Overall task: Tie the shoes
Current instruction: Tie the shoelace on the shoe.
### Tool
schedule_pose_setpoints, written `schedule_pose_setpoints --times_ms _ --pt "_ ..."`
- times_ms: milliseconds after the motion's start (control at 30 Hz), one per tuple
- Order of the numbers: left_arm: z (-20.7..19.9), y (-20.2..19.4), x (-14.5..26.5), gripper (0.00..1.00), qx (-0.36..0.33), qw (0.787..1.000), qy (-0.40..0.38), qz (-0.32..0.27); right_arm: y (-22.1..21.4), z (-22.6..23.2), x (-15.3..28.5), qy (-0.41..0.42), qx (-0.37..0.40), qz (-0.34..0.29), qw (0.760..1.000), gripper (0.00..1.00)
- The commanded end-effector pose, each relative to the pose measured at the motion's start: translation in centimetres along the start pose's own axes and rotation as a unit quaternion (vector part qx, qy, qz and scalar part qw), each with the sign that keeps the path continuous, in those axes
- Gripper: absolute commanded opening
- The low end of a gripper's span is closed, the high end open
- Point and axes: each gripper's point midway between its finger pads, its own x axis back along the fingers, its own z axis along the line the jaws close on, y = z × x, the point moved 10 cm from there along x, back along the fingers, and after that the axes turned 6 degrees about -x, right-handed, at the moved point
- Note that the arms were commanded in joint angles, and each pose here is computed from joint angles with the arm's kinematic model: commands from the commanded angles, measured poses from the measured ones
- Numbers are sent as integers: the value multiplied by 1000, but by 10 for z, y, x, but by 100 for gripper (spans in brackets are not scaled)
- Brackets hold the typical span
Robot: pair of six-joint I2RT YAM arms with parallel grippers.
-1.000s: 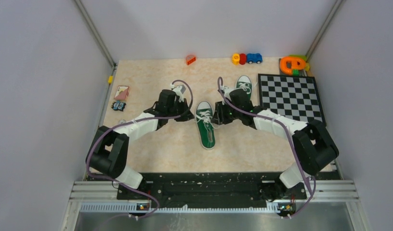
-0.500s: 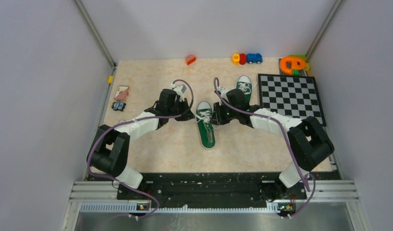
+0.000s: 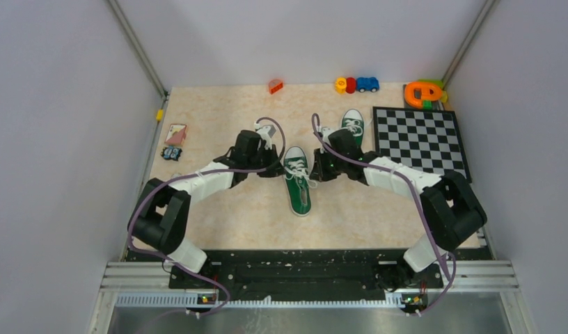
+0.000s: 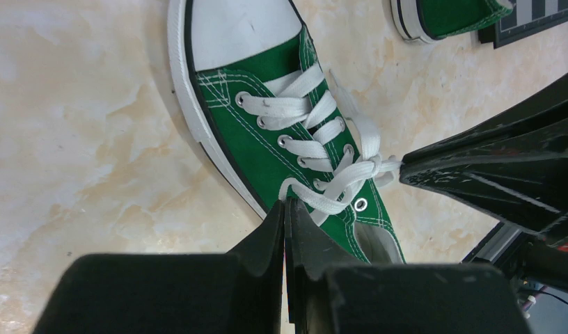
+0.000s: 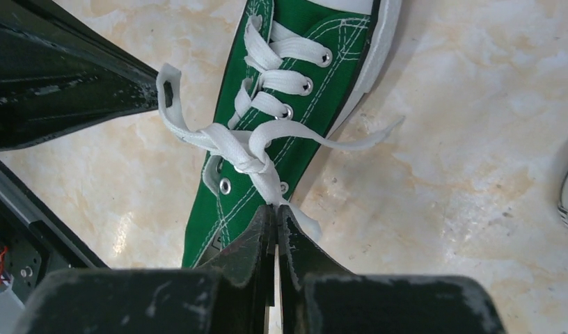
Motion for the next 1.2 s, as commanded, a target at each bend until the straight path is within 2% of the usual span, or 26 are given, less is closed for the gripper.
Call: schedule_pose_setpoints --times_ms 0,667,1167 --pt "-8 8 -6 6 -20 1000 -11 -8 12 9 22 -21 7 -36 999 0" --pt "-17 8 -17 6 -27 999 -20 1 19 11 66 -32 0 -65 997 0" --pt "-23 11 -21 8 -41 999 -28 7 18 7 78 -51 -8 -65 997 0"
